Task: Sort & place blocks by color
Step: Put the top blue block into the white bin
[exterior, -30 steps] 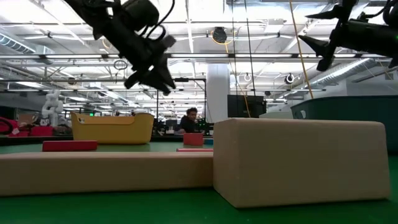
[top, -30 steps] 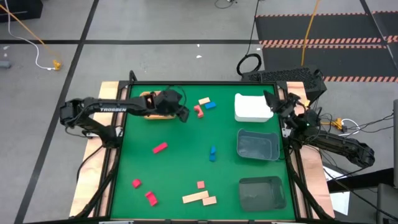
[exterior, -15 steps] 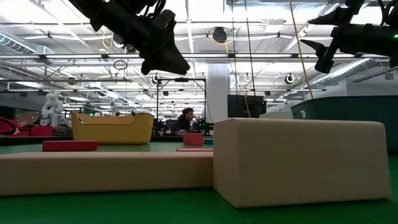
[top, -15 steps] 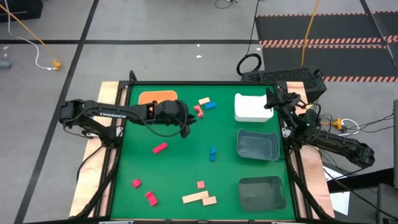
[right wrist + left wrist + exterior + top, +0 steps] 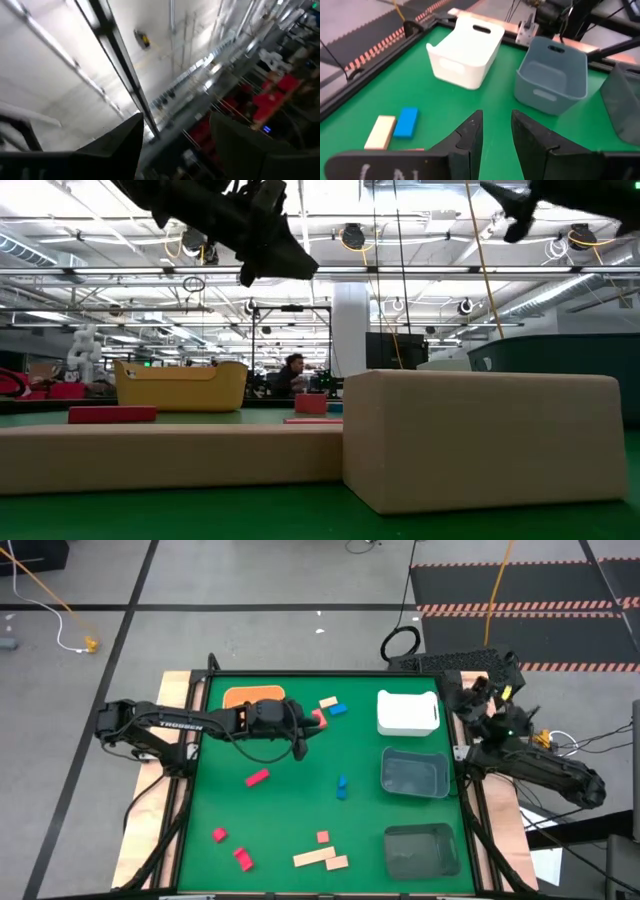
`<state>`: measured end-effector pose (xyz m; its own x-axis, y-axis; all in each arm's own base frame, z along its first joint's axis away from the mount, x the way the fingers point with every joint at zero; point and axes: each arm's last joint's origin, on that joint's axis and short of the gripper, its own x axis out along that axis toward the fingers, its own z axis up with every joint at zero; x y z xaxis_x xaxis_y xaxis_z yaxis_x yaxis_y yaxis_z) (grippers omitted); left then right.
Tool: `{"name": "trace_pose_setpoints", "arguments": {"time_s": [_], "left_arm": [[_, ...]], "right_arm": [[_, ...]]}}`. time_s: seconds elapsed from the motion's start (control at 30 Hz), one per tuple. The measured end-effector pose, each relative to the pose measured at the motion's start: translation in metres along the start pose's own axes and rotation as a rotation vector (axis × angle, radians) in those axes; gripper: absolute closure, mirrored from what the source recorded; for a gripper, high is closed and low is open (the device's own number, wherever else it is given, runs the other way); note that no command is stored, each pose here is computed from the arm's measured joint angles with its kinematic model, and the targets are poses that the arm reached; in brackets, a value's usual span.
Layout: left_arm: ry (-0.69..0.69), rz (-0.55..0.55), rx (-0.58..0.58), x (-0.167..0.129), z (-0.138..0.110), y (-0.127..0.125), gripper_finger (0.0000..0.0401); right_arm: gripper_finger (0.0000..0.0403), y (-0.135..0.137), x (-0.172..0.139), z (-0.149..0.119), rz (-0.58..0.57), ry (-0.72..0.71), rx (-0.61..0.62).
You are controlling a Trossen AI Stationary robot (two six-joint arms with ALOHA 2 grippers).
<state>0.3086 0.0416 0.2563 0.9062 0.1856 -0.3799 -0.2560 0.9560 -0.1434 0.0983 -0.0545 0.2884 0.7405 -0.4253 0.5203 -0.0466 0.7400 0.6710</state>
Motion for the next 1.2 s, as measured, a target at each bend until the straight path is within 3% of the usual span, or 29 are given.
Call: {"name": "trace_pose_setpoints", "arguments": {"time_s": [0.17, 0.3, 0.63, 0.8, 1.03, 1.2], "left_arm": [[-0.091, -0.016, -0.015, -0.014, 0.015, -0.002, 0.0299], [-0.182, 0.02, 0.004, -0.039, 0.032, 0.001, 0.0299], [-0.421, 0.084, 0.091, -0.116, 0.065, 0.004, 0.0299], [-0.499, 0.142, 0.146, -0.14, 0.072, 0.006, 0.0299], [-0.527, 0.215, 0.201, -0.151, 0.075, 0.011, 0.0299], [-0.523, 0.248, 0.214, -0.151, 0.075, 0.016, 0.0299]], "right_arm": [[0.0181, 0.013, 0.037, 0.007, -0.107, 0.182, -0.123], [0.0181, 0.008, 0.064, -0.001, -0.199, 0.343, -0.251], [0.0181, -0.023, 0.094, -0.026, -0.268, 0.458, -0.396], [0.0181, -0.032, 0.107, -0.041, -0.202, 0.454, -0.483], [0.0181, -0.04, 0.125, -0.064, -0.079, 0.384, -0.559], [0.0181, -0.037, 0.136, -0.064, 0.05, 0.19, -0.615]]}}
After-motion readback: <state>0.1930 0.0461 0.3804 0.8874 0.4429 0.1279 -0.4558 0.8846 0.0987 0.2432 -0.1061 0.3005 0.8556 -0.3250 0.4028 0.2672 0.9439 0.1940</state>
